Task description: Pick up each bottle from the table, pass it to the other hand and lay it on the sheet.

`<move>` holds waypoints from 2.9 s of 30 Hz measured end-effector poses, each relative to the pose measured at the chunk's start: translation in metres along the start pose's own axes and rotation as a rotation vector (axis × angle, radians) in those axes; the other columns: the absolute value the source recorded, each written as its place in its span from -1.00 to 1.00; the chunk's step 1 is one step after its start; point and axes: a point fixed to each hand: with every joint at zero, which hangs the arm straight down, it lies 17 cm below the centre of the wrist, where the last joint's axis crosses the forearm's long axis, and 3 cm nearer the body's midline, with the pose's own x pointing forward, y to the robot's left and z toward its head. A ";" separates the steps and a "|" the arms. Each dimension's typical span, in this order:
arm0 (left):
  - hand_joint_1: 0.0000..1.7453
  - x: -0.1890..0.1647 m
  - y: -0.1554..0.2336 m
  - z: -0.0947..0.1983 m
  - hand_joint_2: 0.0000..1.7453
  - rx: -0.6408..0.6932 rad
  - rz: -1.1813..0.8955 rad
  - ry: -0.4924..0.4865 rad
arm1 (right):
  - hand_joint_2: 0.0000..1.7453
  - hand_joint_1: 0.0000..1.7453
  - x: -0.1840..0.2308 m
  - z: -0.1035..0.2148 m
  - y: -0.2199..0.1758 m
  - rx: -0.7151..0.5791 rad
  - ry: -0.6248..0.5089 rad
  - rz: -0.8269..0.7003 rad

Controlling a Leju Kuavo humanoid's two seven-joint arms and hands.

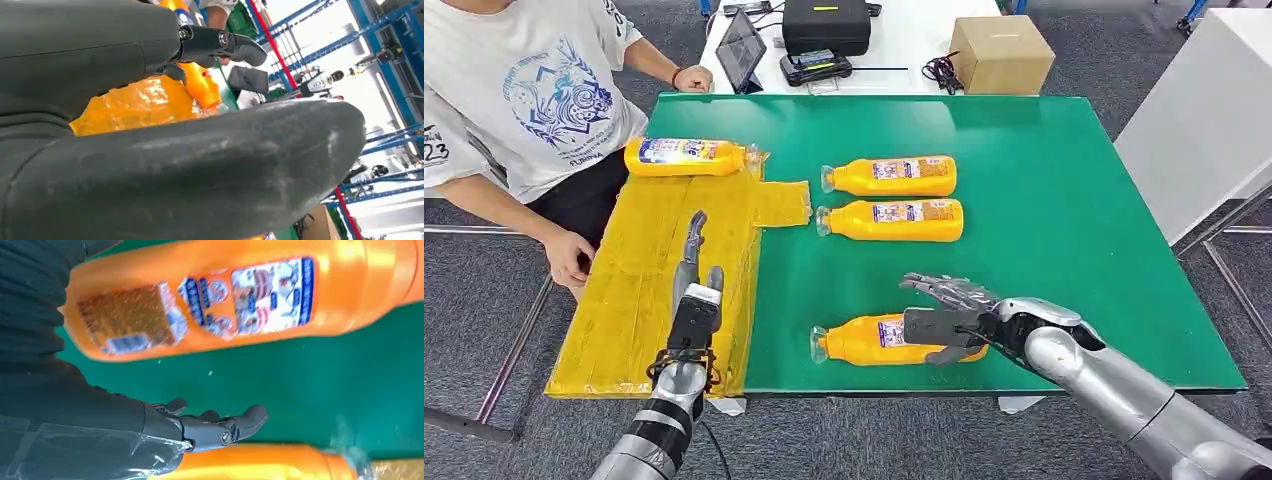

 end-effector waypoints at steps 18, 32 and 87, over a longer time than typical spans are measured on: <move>-1.00 0.015 -0.010 -0.017 -1.00 -0.007 0.033 -0.019 | 1.00 -1.00 -0.010 -0.009 0.008 0.061 0.083 0.081; -1.00 0.023 -0.018 -0.019 -1.00 -0.033 0.039 -0.036 | 1.00 -1.00 -0.057 0.002 0.007 0.008 0.247 0.304; -1.00 0.001 -0.005 0.011 -1.00 -0.011 0.081 0.055 | 1.00 1.00 0.003 0.003 0.000 -0.767 0.129 -0.100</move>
